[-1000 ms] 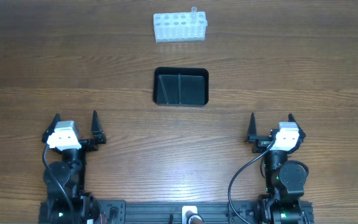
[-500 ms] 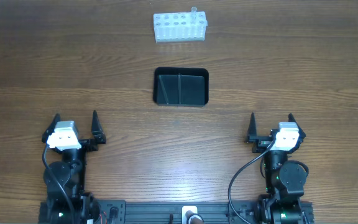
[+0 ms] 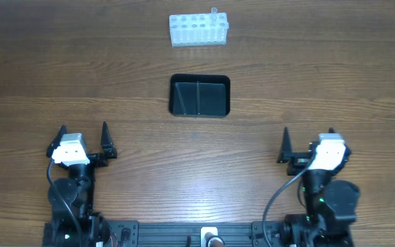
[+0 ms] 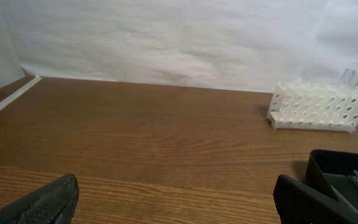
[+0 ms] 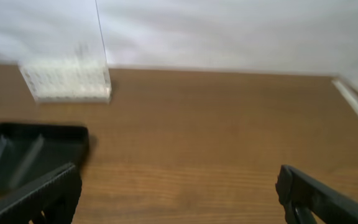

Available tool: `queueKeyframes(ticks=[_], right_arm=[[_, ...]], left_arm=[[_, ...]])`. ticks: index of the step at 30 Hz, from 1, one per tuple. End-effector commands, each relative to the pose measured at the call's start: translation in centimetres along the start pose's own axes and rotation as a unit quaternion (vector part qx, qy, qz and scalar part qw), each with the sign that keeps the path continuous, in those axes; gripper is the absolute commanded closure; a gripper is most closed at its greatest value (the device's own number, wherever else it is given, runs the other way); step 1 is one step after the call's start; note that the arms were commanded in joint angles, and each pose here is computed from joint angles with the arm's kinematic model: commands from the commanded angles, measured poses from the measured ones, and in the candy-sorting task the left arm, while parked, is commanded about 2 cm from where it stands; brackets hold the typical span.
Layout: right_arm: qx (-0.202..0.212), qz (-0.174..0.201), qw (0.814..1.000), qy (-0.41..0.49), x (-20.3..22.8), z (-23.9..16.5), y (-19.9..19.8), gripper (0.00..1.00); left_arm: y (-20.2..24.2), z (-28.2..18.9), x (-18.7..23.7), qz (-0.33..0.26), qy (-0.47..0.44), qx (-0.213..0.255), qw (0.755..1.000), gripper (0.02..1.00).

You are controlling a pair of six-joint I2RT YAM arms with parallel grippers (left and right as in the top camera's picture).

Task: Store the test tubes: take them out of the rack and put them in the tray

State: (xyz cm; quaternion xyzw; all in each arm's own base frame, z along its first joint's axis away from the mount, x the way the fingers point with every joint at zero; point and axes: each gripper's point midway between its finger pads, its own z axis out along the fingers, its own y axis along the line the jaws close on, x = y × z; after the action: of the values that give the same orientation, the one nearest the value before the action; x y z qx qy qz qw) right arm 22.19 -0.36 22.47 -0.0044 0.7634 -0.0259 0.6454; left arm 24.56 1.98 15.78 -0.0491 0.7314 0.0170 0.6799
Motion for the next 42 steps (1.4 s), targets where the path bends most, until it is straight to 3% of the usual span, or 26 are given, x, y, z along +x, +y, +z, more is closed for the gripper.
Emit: queueKeyframes(ticks=[1,5,14,18,28,42], right_arm=[[-0.005,0.001,1.000,-0.009,-5.3,-0.6,0.0,0.009],[-0.012,0.000,1.000,0.013,-8.9,0.8,0.2,0.012],[-0.104,-0.023,0.990,0.089,-13.2,5.5,5.6,0.009],[-0.123,-0.023,0.985,0.119,-13.3,8.4,7.8,0.009],[-0.027,0.027,0.986,0.165,-12.2,18.1,10.8,0.007],[0.038,-0.013,0.983,0.177,-8.3,28.7,14.9,0.007]], left_arm=[[-0.1,0.0,0.0,0.007,-0.003,0.004,1.000,0.020],[-0.1,0.0,0.0,0.007,-0.003,0.004,1.000,0.020],[-0.1,0.0,0.0,0.007,-0.003,0.004,1.000,0.020],[-0.1,0.0,0.0,0.007,-0.003,0.004,1.000,0.020],[-0.1,0.0,0.0,0.007,-0.003,0.004,1.000,0.020],[-0.1,0.0,0.0,0.007,-0.003,0.004,1.000,0.020]])
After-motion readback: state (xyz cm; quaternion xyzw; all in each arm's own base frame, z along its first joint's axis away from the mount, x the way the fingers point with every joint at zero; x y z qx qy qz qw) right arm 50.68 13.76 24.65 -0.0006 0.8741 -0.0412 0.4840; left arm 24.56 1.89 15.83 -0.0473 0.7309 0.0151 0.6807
